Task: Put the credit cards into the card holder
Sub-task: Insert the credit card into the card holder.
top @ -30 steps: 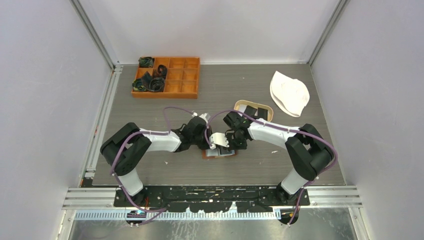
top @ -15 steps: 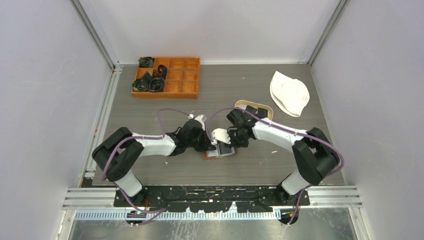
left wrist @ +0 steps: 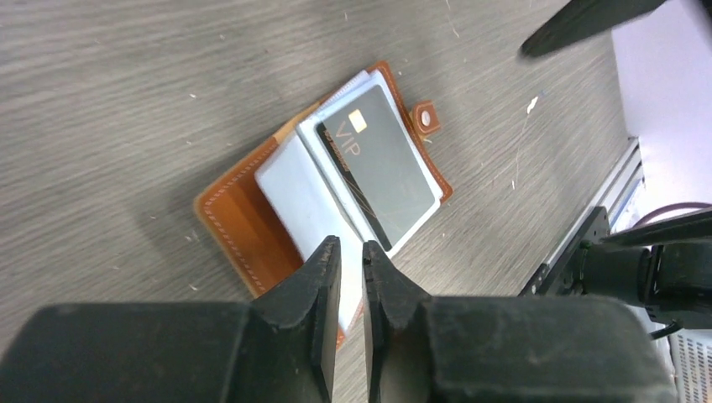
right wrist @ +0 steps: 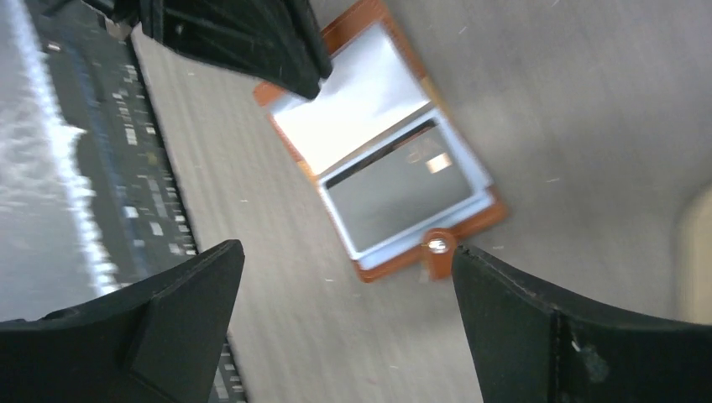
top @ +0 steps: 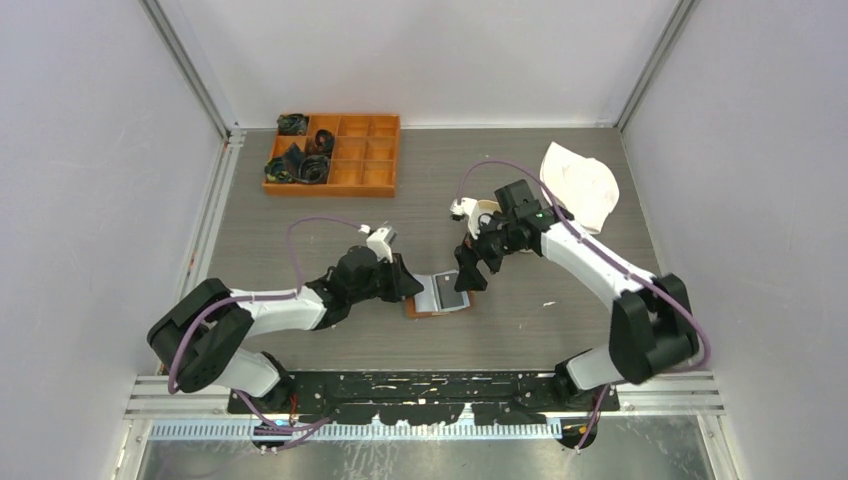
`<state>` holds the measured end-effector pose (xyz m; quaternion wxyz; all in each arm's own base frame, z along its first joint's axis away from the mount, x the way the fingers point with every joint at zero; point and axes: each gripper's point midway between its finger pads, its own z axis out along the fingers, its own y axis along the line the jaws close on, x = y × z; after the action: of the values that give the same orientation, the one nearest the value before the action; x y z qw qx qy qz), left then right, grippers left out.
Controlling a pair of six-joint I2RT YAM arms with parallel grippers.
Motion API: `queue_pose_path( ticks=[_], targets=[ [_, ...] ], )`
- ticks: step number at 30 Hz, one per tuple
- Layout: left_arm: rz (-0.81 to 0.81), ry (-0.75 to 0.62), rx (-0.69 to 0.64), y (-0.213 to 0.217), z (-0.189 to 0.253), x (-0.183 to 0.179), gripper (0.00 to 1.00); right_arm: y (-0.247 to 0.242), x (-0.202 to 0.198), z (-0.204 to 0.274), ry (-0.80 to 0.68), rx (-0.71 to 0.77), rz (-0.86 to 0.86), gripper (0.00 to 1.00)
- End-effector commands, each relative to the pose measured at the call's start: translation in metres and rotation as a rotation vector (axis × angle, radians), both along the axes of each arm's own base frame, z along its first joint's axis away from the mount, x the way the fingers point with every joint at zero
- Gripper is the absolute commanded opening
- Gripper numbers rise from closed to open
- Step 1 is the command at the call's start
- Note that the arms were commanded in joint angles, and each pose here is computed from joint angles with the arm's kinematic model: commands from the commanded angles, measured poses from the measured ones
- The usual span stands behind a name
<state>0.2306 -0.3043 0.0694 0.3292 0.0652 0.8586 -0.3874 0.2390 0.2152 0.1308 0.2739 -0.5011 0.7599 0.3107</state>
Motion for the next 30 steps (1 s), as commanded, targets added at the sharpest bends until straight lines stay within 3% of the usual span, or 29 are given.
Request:
queue_pose_path(
  ticks=[1,4,8,11,17,18,20,22,25,30],
  targets=[
    [0.021,-0.129,-0.155,0.005,0.034,0.018,0.18,0.019,-0.032,-0.006,0.4,0.143,-0.083,0.99],
    [0.034,-0.108,-0.245,0.011,0.037,0.018,0.18,0.018,-0.016,-0.021,0.44,0.117,-0.215,0.99],
    [0.043,-0.095,-0.289,0.013,0.041,0.014,0.16,0.012,-0.002,-0.047,0.525,0.049,-0.369,0.69],
    [0.065,-0.105,-0.288,0.019,0.046,0.013,0.16,0.01,0.002,-0.054,0.541,0.022,-0.412,0.63],
    [0.125,-0.151,-0.164,0.047,0.046,0.009,0.18,0.013,0.008,-0.066,0.597,0.011,-0.469,0.54],
    [0.135,-0.166,-0.164,0.051,0.049,0.009,0.21,0.013,0.008,-0.068,0.608,0.006,-0.475,0.54],
    [0.16,-0.189,-0.186,0.058,0.052,0.006,0.55,0.013,0.009,-0.071,0.623,-0.002,-0.484,0.52],
    [0.2,-0.183,-0.18,0.067,0.049,0.006,0.72,0.013,0.01,-0.073,0.63,-0.009,-0.494,0.52],
    [0.206,-0.134,-0.111,0.073,0.036,0.003,0.75,0.011,0.011,-0.078,0.639,-0.028,-0.512,0.52],
    [0.172,-0.044,-0.111,0.063,0.03,-0.004,0.73,0.01,0.012,-0.085,0.659,-0.058,-0.527,0.52]
  ],
)
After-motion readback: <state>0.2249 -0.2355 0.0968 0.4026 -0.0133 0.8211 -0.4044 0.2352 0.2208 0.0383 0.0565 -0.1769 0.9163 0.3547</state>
